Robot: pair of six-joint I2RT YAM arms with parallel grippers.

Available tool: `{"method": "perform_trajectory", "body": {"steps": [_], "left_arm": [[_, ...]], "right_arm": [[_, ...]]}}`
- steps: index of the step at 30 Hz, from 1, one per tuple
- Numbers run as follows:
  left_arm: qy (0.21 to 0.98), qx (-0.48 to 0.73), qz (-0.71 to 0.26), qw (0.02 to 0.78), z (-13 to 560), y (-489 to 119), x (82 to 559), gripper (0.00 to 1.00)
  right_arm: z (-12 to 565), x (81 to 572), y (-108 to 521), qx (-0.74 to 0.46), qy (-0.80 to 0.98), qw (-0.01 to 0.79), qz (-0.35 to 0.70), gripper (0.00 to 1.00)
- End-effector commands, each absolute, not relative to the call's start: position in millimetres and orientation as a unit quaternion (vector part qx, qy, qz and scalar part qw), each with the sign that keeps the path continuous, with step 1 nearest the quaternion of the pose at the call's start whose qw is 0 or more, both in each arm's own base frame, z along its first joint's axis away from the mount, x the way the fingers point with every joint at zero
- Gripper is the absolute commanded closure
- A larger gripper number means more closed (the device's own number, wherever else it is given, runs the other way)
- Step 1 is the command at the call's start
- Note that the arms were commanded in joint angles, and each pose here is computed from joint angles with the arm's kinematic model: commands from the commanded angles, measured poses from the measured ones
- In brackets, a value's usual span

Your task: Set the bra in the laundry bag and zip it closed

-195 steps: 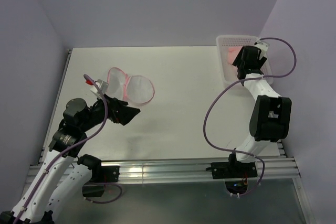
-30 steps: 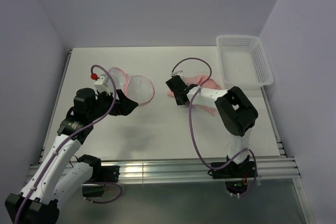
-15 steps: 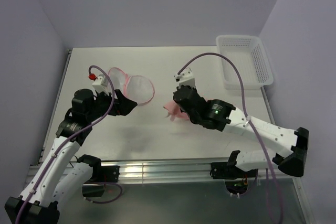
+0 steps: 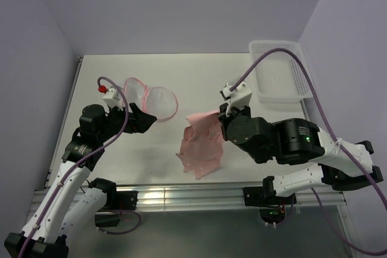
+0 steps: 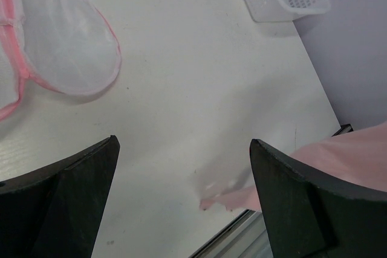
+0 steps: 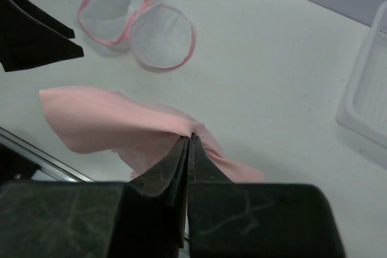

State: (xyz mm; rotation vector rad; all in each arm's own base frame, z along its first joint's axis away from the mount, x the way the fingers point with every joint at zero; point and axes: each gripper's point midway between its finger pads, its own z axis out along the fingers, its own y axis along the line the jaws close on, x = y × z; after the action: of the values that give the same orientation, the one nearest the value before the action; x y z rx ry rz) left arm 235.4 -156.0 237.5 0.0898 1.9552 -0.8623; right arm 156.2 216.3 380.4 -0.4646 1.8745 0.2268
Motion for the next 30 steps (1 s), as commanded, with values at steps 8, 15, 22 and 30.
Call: {"method": "perform_trajectory", "body": {"steps": [8, 15, 22, 30], "left_arm": [[0.775, 0.033, -0.386, 0.499, 266.5, -163.6, 236.6, 0.04], [0.769, 0.015, -0.426, 0.477, 259.6, -182.0, 236.8, 0.05], [0.772, -0.005, -0.446, 0.454, 241.9, -204.2, 247.8, 0.05], [0.77, -0.012, -0.454, 0.447, 232.6, -245.2, 273.5, 0.05]], "right_arm": [[346.7, 181.6, 204.7, -0.202, 0.805, 0.537, 0.151, 1.0], [285.7, 288.2, 203.1, -0.184, 0.83, 0.517, 0.105, 1.0], [199.4, 436.7, 211.0, -0.201, 0.868, 0.452, 0.051, 1.0], [228.6, 579.1, 218.3, -0.133, 0.838, 0.528, 0.037, 0.5]]}}
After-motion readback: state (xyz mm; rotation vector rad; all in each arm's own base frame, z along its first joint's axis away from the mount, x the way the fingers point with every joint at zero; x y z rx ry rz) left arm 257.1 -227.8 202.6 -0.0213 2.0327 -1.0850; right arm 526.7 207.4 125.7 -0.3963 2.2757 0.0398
